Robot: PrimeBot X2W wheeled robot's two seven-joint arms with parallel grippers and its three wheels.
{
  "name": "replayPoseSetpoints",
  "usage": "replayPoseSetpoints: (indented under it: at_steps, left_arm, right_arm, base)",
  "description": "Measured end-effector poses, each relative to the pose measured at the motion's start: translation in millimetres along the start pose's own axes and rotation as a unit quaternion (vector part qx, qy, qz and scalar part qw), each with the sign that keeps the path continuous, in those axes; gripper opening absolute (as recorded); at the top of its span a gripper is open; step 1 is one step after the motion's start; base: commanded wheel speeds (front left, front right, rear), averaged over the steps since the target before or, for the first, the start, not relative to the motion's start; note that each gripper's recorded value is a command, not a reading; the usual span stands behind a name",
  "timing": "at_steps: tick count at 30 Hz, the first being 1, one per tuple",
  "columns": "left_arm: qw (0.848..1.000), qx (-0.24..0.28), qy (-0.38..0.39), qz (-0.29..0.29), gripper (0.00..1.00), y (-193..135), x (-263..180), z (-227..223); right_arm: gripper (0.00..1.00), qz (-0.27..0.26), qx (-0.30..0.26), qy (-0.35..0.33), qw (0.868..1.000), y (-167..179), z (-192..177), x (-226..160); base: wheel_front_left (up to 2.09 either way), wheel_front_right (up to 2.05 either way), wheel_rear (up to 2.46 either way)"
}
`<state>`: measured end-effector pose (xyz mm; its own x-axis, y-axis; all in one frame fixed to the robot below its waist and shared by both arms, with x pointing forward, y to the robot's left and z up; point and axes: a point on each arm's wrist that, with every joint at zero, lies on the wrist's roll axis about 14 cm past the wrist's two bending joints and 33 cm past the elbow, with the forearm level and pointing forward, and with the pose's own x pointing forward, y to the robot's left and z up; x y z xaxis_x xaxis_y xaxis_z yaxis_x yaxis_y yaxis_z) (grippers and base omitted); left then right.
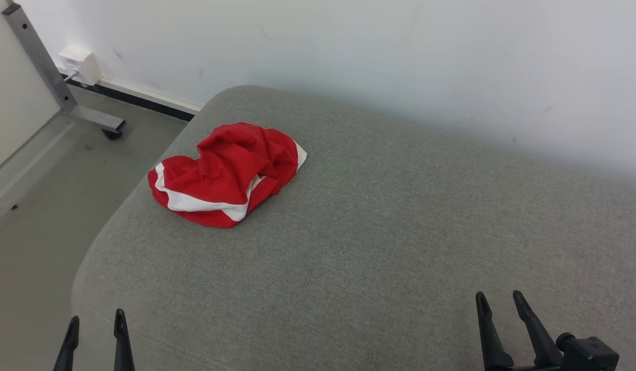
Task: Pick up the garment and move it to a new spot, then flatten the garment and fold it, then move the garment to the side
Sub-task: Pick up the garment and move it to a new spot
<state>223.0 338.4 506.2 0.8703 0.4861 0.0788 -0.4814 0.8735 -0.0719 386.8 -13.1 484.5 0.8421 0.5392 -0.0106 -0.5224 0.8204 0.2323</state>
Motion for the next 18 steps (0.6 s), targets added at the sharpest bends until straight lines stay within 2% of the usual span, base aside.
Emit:
replayPoseSetpoints:
  at_steps: [8, 18]
  left_arm:
    - [1.0, 0.002, 0.001, 0.026, 1.0, 16.4, -8.4, 0.4]
    - [1.0, -0.003, -0.005, 0.025, 1.0, 13.8, 3.4, 3.6]
  right_arm:
    - [1.0, 0.023, 0.0, 0.005, 1.0, 13.1, -3.0, 10.4]
    - [1.0, 0.008, -0.003, 0.002, 1.0, 1.9, -0.3, 4.9]
  base:
    - [0.0, 0.0, 0.0]
    - [0.0, 0.0, 0.0]
